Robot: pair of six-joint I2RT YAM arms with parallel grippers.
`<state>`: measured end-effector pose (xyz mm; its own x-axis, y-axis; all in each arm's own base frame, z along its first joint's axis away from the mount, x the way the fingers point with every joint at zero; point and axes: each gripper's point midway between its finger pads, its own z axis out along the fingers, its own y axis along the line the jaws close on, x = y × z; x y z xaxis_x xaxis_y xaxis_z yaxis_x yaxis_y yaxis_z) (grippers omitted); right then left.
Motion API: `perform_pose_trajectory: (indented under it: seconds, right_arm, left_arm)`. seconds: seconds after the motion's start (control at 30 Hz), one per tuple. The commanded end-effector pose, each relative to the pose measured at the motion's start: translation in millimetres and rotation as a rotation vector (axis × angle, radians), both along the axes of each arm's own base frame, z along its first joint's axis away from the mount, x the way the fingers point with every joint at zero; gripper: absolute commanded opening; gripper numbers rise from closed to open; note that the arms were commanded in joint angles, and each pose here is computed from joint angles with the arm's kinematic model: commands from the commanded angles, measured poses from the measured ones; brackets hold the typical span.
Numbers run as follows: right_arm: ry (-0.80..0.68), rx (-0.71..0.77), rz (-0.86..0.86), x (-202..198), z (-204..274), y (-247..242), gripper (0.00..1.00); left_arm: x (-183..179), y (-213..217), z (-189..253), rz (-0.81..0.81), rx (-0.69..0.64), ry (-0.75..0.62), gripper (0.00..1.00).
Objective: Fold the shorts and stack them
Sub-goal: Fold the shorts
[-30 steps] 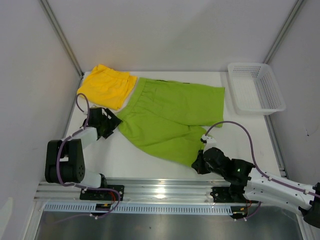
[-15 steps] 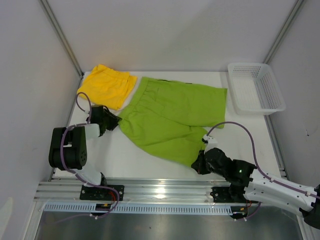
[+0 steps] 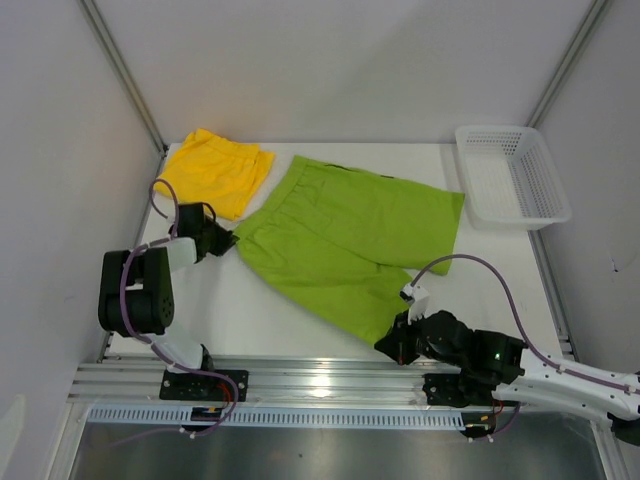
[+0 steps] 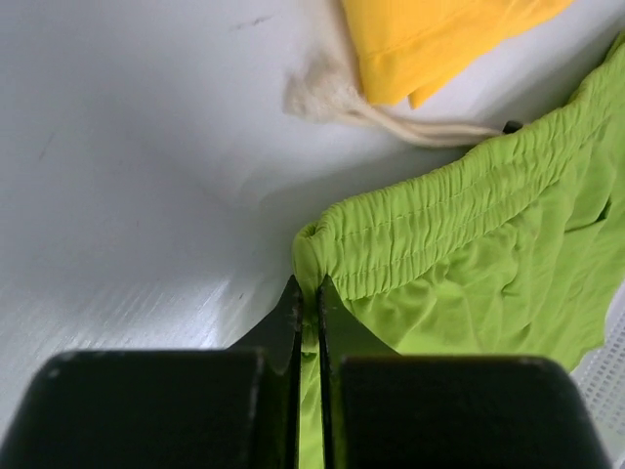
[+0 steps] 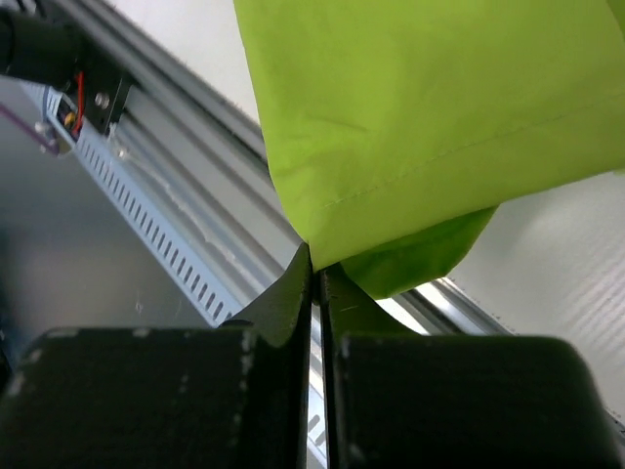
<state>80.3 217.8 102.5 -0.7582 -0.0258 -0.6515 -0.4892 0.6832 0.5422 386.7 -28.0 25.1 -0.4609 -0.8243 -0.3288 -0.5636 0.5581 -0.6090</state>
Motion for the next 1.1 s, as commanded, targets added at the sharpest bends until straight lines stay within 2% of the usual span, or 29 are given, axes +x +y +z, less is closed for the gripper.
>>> perform_pose_trajectory:
  seconds: [0.0,0.1,0.23,0.3,0.43,0.6,0.7,0.83,1.07]
  right_arm:
    - [-0.025,0.013,0.085,-15,-3,4,0.00]
    - [-0.032,0.019,0.097,-19,3,8,0.00]
    - [-0.054,0.097,0.117,-20,42,21,0.00]
    - [-0.064,0.129,0.126,-20,58,26,0.00]
    - [-0.062,0.165,0.177,-26,85,40,0.00]
    - [-0.084,0.217,0.166,-25,113,41,0.00]
    - [-0.117,0.213,0.064,-9,130,28,0.00]
    - [-0.175,0.165,-0.175,31,147,-1,0.00]
    - [-0.237,0.041,-0.358,87,171,-29,0.00]
  left_arm:
    - [18,13,24,-0.005,0.028,-0.023,0.00]
    - [17,14,32,-0.010,0.032,-0.021,0.00]
    - [12,22,63,0.008,0.078,-0.060,0.00]
    - [16,26,98,0.017,0.102,-0.125,0.00]
    - [9,34,153,0.047,0.131,-0.172,0.00]
    - [-3,35,204,0.085,0.119,-0.260,0.00]
    - [-13,38,217,0.147,0.091,-0.264,0.00]
    - [-17,45,223,0.233,0.051,-0.226,0.00]
    - [-4,52,247,0.294,0.034,-0.236,0.00]
